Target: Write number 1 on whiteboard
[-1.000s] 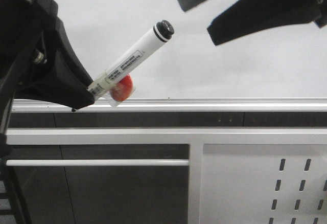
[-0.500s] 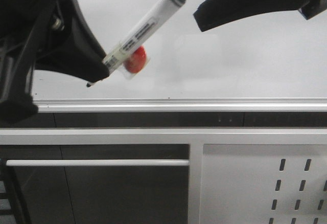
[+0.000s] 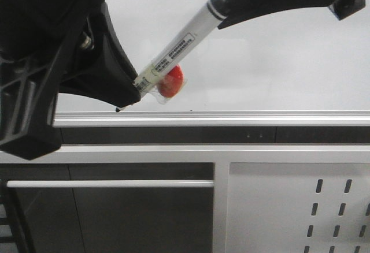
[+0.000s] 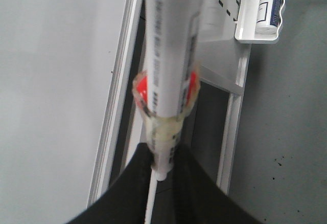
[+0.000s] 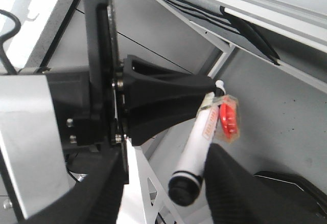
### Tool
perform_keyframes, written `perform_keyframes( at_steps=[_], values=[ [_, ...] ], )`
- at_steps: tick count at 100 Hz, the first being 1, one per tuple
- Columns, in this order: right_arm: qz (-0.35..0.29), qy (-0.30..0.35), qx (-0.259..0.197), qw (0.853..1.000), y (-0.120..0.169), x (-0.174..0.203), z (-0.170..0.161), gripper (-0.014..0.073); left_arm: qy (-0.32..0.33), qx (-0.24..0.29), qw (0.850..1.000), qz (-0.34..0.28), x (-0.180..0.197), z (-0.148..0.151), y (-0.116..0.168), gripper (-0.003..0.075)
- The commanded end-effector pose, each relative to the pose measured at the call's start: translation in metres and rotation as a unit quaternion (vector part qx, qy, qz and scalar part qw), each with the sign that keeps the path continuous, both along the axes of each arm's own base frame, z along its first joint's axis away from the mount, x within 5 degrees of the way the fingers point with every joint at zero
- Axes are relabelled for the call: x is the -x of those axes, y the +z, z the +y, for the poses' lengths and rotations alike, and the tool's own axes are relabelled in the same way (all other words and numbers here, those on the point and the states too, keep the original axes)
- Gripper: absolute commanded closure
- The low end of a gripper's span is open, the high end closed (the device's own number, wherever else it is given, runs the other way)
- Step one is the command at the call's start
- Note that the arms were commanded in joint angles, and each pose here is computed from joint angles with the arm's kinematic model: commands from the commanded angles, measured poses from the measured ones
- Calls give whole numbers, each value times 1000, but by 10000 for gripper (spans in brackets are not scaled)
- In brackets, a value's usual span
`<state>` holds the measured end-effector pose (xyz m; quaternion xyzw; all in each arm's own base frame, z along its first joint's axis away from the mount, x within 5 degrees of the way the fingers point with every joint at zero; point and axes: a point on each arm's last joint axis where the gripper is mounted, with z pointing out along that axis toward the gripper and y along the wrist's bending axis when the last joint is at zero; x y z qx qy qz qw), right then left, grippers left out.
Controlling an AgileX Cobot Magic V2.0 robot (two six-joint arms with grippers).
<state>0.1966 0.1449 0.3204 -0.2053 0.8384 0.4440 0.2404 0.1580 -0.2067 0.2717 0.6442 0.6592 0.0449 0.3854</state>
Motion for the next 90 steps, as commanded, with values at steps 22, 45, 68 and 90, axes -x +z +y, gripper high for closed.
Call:
perform_keyframes(
  at_steps=[22,45,68,90],
  values=[
    [-24,1,-28,999,17,1,1,363,-15,46,998,-37,-1,-7,29,738],
    [-25,0,-28,999,17,1,1,363,-7,42,998,-36,-2,-7,33,738],
    [-27,-4,-28,999,17,0,1,468,-3,37,999,-32,-2,-6,32,738],
    [-27,-4,-27,999,17,0,1,672,-5,41,999,-34,-2,-6,33,738]
  ],
)
